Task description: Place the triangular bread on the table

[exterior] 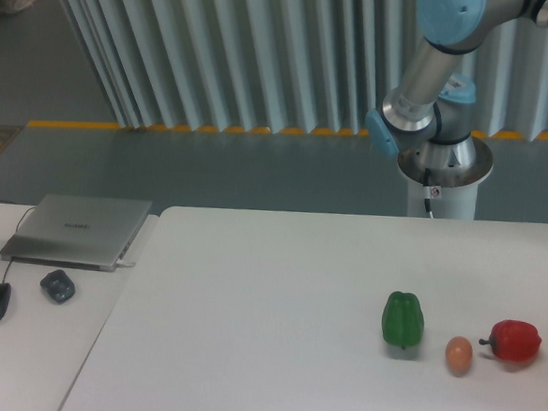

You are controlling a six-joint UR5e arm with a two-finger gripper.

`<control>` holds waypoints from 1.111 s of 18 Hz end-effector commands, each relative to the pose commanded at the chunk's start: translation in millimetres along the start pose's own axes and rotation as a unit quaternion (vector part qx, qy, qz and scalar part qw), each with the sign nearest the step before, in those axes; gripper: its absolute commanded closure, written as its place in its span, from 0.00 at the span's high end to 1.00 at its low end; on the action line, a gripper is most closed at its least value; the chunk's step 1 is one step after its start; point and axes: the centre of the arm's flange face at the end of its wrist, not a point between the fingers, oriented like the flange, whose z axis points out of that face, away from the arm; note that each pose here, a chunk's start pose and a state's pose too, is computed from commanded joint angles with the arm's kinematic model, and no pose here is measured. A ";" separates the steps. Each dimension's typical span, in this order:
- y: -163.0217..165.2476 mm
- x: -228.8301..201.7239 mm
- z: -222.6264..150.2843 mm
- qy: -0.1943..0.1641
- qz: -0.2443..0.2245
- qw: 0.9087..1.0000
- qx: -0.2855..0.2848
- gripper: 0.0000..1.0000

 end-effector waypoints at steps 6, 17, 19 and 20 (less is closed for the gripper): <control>-4.4 -4.5 -31.8 0.014 -0.024 0.999 0.032 0.00; -37.3 23.8 -114.1 0.056 -0.079 0.987 0.126 0.00; -70.2 30.9 -117.1 0.064 -0.091 0.986 0.123 0.00; -84.2 33.7 -118.7 0.066 -0.097 0.985 0.122 0.00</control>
